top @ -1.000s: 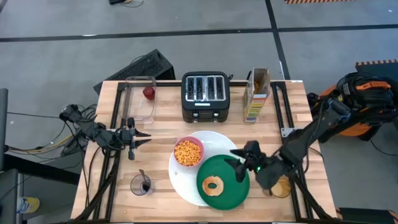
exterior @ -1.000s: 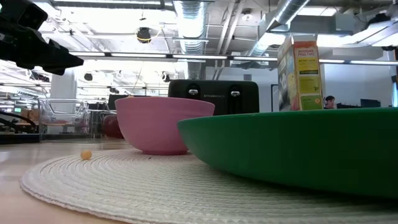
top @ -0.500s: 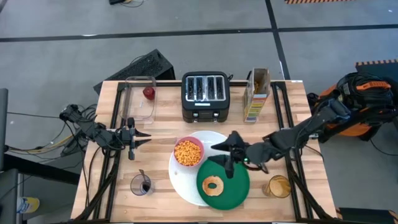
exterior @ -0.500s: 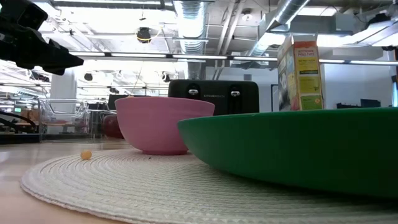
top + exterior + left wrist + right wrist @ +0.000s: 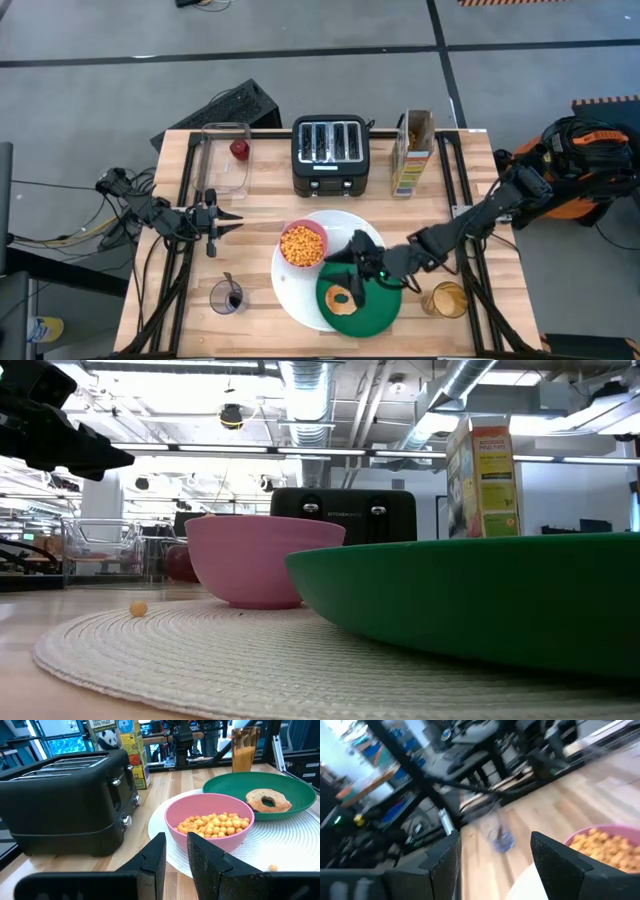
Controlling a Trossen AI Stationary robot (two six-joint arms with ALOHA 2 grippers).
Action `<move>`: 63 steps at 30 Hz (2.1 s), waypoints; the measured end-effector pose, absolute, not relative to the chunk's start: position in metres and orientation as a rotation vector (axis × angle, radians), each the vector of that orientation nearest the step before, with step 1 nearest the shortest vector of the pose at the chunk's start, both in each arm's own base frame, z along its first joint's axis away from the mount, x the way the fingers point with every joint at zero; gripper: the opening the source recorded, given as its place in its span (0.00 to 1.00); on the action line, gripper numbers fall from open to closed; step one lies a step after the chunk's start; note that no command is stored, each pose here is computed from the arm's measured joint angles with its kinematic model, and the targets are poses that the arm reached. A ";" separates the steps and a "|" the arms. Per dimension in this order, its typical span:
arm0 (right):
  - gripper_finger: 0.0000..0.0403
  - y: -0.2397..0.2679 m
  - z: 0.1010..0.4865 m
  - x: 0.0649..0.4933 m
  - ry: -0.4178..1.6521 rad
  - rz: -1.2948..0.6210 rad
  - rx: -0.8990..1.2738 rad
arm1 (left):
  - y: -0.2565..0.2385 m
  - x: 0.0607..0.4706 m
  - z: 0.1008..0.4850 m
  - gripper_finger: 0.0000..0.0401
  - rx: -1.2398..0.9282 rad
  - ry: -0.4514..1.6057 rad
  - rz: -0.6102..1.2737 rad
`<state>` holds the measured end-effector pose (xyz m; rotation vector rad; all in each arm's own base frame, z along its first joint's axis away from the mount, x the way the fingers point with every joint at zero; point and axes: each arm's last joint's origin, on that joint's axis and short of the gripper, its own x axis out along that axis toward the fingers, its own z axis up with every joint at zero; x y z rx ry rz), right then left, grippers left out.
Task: Arrange a breakfast setting
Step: Put the spoon on the left of the pink bowl
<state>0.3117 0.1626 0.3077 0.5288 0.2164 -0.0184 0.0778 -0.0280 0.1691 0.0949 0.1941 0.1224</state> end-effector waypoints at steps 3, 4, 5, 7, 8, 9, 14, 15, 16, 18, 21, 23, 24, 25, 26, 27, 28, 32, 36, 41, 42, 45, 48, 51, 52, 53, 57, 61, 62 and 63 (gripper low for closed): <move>0.65 0.171 0.314 0.301 0.218 0.022 0.514 | -0.028 0.078 0.169 0.17 0.095 0.194 0.123; 0.65 0.172 0.319 0.297 0.212 0.034 0.504 | -0.028 0.078 0.169 0.17 0.095 0.194 0.122; 0.65 0.172 0.323 0.292 0.208 0.045 0.490 | -0.028 0.078 0.169 0.17 0.095 0.194 0.122; 0.65 0.170 0.332 0.285 0.188 0.060 0.477 | -0.028 0.078 0.169 0.17 0.095 0.194 0.122; 0.65 0.167 0.337 0.282 0.179 0.061 0.478 | -0.028 0.078 0.169 0.17 0.095 0.194 0.122; 0.65 0.164 0.342 0.278 0.174 0.060 0.480 | -0.028 0.078 0.169 0.17 0.095 0.194 0.123; 0.65 0.146 0.362 0.264 0.137 0.044 0.486 | -0.028 0.078 0.169 0.17 0.102 0.195 0.122; 0.65 0.142 0.366 0.261 0.129 0.042 0.485 | -0.028 0.078 0.169 0.17 0.157 0.199 0.124; 0.65 0.139 0.369 0.258 0.123 0.037 0.484 | -0.027 0.078 0.169 0.17 0.241 0.203 0.140; 0.65 0.132 0.375 0.254 0.107 0.025 0.491 | -0.026 0.078 0.169 0.17 0.402 0.216 0.157; 0.65 0.123 0.382 0.248 0.088 0.012 0.499 | -0.026 0.078 0.169 0.17 0.517 0.225 0.158; 0.65 0.117 0.386 0.246 0.067 0.002 0.508 | -0.026 0.078 0.169 0.17 0.520 0.226 0.158; 0.65 0.114 0.388 0.245 0.058 -0.004 0.512 | -0.026 0.078 0.169 0.17 0.508 0.225 0.159; 0.65 0.110 0.390 0.244 0.049 -0.011 0.516 | -0.026 0.078 0.169 0.17 0.497 0.224 0.161; 0.65 0.108 0.392 0.243 0.042 -0.018 0.519 | -0.026 0.078 0.169 0.17 0.485 0.223 0.162; 0.65 0.105 0.393 0.243 0.035 -0.026 0.521 | -0.026 0.078 0.169 0.17 0.474 0.222 0.163; 0.65 0.102 0.394 0.243 0.030 -0.035 0.523 | -0.026 0.078 0.169 0.17 0.463 0.221 0.164; 0.65 0.092 0.394 0.246 0.018 -0.072 0.524 | -0.026 0.078 0.169 0.17 0.507 0.225 0.160; 0.65 0.084 0.394 0.249 0.014 -0.105 0.523 | -0.028 0.079 0.172 0.17 0.507 0.184 0.101; 0.65 0.077 0.389 0.252 0.048 -0.146 0.553 | -0.032 0.079 0.174 0.17 0.449 0.149 -0.019; 0.65 0.076 0.388 0.252 0.053 -0.152 0.559 | -0.033 0.080 0.175 0.17 0.405 0.137 -0.045; 0.65 0.073 0.388 0.253 0.053 -0.167 0.569 | -0.034 0.080 0.180 0.17 0.228 0.085 -0.066; 0.65 0.071 0.388 0.253 0.050 -0.175 0.573 | -0.035 0.080 0.189 0.17 -0.108 0.008 -0.078; 0.65 0.069 0.387 0.254 0.051 -0.181 0.576 | -0.032 0.080 0.199 0.17 -0.306 -0.086 0.007; 0.65 0.069 0.387 0.254 0.053 -0.182 0.575 | -0.030 0.080 0.203 0.17 -0.345 -0.123 0.054; 0.65 0.070 0.387 0.254 0.057 -0.180 0.574 | -0.029 0.079 0.207 0.17 -0.395 -0.165 0.097; 0.65 0.069 0.389 0.252 0.091 -0.066 0.553 | -0.022 0.074 0.222 0.17 -0.591 -0.329 0.205; 0.65 0.064 0.392 0.247 0.139 0.097 0.452 | -0.022 0.072 0.231 0.17 -0.524 -0.391 0.164; 0.65 0.061 0.392 0.244 0.162 0.123 0.430 | -0.022 0.072 0.231 0.17 -0.498 -0.393 0.145; 0.65 0.058 0.393 0.241 0.165 0.130 0.422 | -0.022 0.072 0.232 0.17 -0.485 -0.396 0.144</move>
